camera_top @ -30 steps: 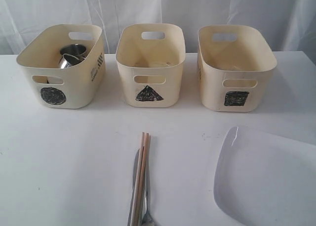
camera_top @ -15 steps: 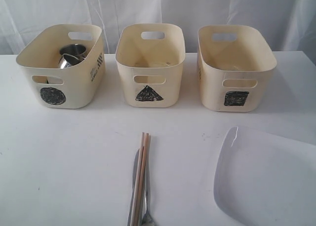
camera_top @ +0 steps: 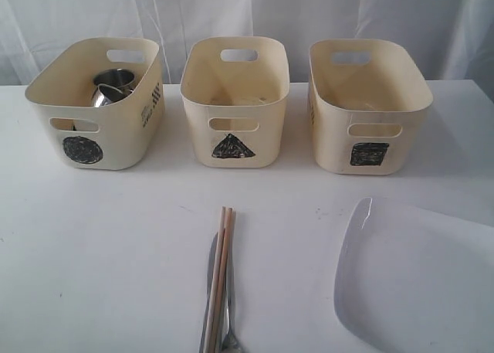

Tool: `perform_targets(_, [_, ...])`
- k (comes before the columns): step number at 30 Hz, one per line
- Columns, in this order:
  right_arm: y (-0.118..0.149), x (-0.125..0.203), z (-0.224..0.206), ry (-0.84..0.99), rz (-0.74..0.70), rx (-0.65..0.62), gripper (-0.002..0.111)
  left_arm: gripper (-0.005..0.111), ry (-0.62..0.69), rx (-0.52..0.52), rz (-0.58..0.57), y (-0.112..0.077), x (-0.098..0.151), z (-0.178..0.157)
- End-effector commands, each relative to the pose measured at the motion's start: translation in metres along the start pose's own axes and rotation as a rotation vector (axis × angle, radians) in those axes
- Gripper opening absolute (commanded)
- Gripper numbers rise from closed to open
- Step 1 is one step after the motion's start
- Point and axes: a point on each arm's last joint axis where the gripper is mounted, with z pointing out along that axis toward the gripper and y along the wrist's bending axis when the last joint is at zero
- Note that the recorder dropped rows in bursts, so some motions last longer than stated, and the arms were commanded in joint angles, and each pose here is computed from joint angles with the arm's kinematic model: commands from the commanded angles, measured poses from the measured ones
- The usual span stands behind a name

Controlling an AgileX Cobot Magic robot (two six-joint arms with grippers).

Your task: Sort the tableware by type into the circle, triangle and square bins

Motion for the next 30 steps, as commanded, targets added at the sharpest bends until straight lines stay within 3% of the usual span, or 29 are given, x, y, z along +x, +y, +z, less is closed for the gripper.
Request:
perform_targets(1, [0.0, 0.0, 0.0, -0.01, 0.003, 0.002, 0.0, 0.0, -0.025, 0.008, -0.014, 0.0, 0.0, -0.002])
perform_targets(3, [0.0, 0.0, 0.0, -0.01, 0.003, 0.002, 0.0, 0.0, -0.072, 0.023, -0.014, -0.001, -0.003, -0.006])
perform_targets(5, [0.0, 0.0, 0.0, -0.01, 0.003, 0.002, 0.0, 0.0, -0.111, 0.01, 0.076, 0.002, -0.004, -0.013])
perform_targets(9, [0.0, 0.0, 0.0, -0.008, 0.003, 0.002, 0.0, 0.0, -0.014, -0.019, 0.24, 0.007, 0.013, -0.025])
perform_targets(13, [0.0, 0.0, 0.0, -0.008, 0.003, 0.002, 0.0, 0.0, 0.038, 0.045, 0.173, 0.005, 0.03, -0.037])
perform_targets(19, [0.0, 0.0, 0.0, -0.005, 0.003, 0.003, 0.0, 0.0, -0.084, 0.083, 0.333, 0.001, 0.027, -0.043])
perform_targets(25, [0.0, 0.0, 0.0, -0.006, 0.003, 0.003, 0.0, 0.0, -0.117, -0.004, 0.454, 0.008, 0.023, -0.043])
perform_targets(30, [0.0, 0.0, 0.0, -0.006, 0.003, 0.003, 0.0, 0.0, -0.113, -0.014, 0.484, 0.009, 0.023, -0.043])
